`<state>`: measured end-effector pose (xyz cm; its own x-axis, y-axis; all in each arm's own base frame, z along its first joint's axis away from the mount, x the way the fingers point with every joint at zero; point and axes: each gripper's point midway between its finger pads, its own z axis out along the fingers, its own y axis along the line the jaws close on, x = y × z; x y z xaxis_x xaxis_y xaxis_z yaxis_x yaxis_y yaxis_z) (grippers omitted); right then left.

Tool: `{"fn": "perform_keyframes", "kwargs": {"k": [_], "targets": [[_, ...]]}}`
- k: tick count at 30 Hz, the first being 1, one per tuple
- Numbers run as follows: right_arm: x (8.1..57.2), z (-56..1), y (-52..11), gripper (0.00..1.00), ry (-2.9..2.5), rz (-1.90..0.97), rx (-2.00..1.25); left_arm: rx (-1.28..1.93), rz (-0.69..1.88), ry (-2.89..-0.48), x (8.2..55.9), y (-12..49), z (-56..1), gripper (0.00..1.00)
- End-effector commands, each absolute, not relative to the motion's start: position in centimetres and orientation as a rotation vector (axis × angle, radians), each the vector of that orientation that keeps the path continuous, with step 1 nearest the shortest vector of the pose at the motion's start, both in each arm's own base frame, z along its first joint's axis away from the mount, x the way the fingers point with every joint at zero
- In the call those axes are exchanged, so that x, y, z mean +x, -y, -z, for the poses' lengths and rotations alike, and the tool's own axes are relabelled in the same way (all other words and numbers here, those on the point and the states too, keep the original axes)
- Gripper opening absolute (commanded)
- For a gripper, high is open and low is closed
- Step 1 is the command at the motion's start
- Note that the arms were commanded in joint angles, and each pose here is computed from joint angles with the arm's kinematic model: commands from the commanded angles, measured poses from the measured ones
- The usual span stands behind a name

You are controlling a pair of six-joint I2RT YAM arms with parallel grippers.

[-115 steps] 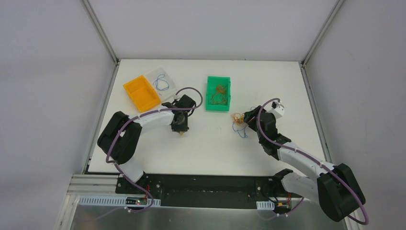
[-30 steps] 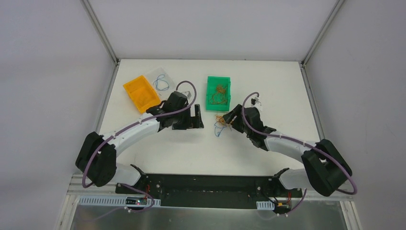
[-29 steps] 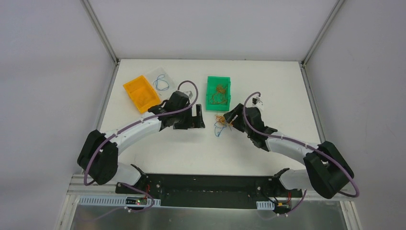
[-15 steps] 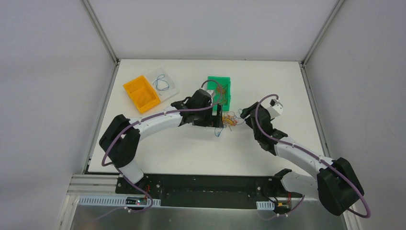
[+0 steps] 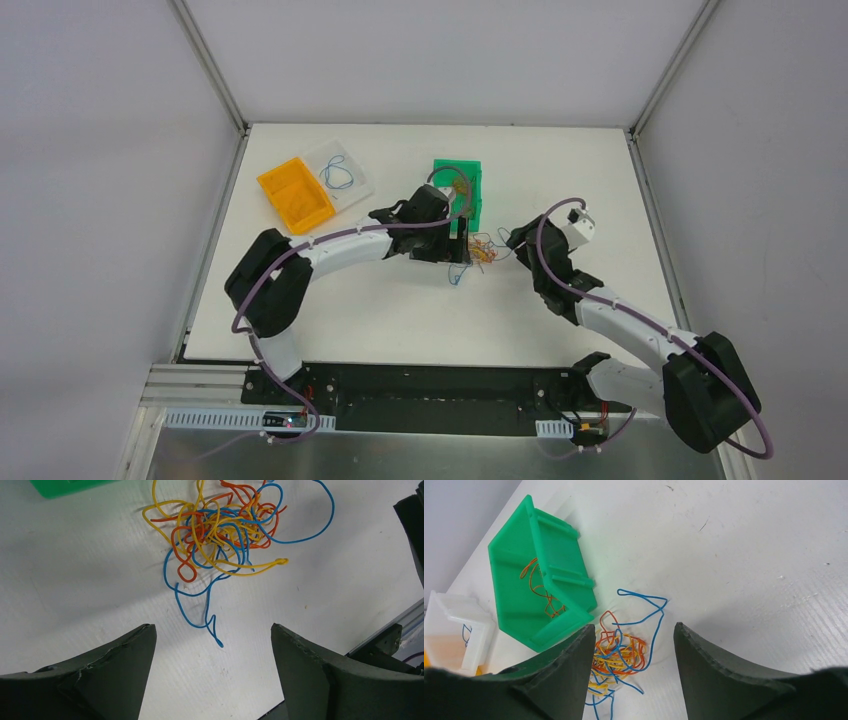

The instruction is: Untangle the cables

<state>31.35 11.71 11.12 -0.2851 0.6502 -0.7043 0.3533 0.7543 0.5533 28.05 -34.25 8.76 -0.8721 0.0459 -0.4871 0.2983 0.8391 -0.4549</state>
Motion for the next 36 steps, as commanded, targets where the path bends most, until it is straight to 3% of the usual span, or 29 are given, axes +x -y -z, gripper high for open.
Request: {"fn": "perform_keyframes", "kwargs": {"k": [1, 15, 18, 20, 22, 24, 26, 36], "targets": [[31.7, -11.6, -12.5, 0.61, -1.898, -0.406, 0.758, 0.301, 0.797, -2.510, 28.9, 36.4, -9.5, 0.85], [32.5, -7.9, -16.2, 0.57, -2.115, -0.480, 0.709, 0.264, 0.655, -2.509, 31.9, 36.7, -7.2, 0.65], [32.4, -6.8, -16.2, 0.50, -2.149, -0.495, 0.755, 0.251, 0.628, -2.502, 32.4, 36.5, -7.2, 0.59], [32.6, -6.5, -16.3, 0.33, -2.159, -0.508, 0.772, 0.258, 0.624, -2.500, 32.7, 36.6, -7.1, 0.50], [32.6, -6.4, -16.3, 0.15, -2.162, -0.507, 0.775, 0.259, 0.612, -2.500, 33.0, 36.5, -7.1, 0.34], [32.6, -6.6, -16.0, 0.03, -2.150, -0.504, 0.779, 0.253, 0.589, -2.497, 33.3, 36.1, -7.1, 0.13], [32.6, -6.8, -15.7, 0.00, -2.136, -0.495, 0.783, 0.246, 0.564, -2.494, 33.5, 35.4, -7.1, 0.00], [32.6, -8.4, -12.2, 0.00, -2.014, -0.430, 0.860, 0.170, 0.447, -2.480, 32.3, 29.6, -7.9, 0.00]]}}
